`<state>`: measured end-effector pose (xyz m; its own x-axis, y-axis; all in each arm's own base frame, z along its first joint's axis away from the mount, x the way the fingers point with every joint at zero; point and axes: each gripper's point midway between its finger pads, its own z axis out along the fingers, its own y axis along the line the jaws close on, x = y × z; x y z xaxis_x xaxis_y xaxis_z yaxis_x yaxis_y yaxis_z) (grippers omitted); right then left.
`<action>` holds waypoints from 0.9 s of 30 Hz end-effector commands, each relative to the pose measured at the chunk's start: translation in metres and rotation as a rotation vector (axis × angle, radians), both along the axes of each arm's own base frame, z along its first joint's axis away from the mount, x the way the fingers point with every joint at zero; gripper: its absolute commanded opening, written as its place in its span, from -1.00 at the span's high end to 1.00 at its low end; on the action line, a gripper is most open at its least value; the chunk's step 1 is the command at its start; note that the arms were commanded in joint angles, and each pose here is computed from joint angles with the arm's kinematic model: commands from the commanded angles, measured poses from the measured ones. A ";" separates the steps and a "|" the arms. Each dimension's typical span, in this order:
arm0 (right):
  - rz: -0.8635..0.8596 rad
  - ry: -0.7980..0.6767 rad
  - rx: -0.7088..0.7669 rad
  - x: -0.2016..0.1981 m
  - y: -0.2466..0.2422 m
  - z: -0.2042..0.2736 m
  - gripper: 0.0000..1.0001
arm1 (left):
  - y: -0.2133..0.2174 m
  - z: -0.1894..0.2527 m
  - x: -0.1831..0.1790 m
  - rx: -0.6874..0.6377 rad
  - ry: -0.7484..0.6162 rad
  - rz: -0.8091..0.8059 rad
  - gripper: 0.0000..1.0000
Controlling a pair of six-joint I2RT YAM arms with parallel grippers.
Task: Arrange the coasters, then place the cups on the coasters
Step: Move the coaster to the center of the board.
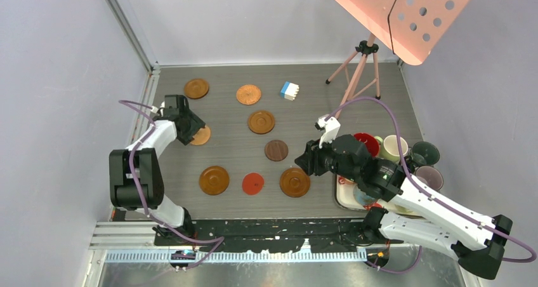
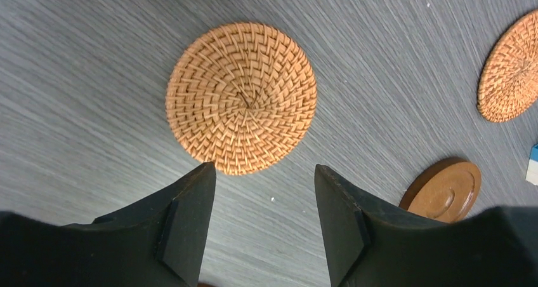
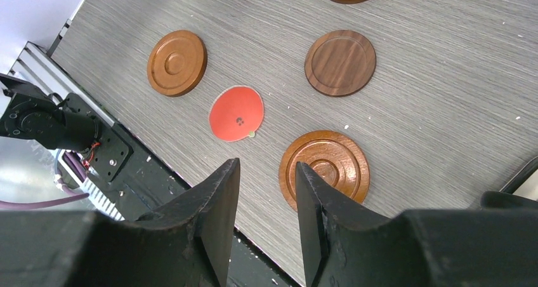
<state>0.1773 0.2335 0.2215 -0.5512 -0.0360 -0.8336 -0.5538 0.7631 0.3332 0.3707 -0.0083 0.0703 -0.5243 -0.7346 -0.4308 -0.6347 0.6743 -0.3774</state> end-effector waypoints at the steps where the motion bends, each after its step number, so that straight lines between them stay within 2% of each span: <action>1: 0.001 -0.058 0.029 0.002 -0.001 0.022 0.11 | 0.001 0.018 0.034 -0.030 -0.111 -0.014 -0.23; 13: -0.021 -0.075 0.017 0.004 -0.008 0.023 0.11 | -0.014 -0.002 0.049 -0.143 -0.098 -0.020 -0.25; 27: -0.052 -0.099 0.004 0.004 -0.020 0.022 0.11 | -0.025 -0.022 0.034 -0.195 -0.030 -0.032 -0.24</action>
<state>0.1780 0.2157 0.2287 -0.5095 -0.0341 -0.8598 -0.5405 0.7901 0.2890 0.4043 -0.0296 0.0437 -0.5358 -0.7881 -0.3031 -0.6162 0.6104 -0.4977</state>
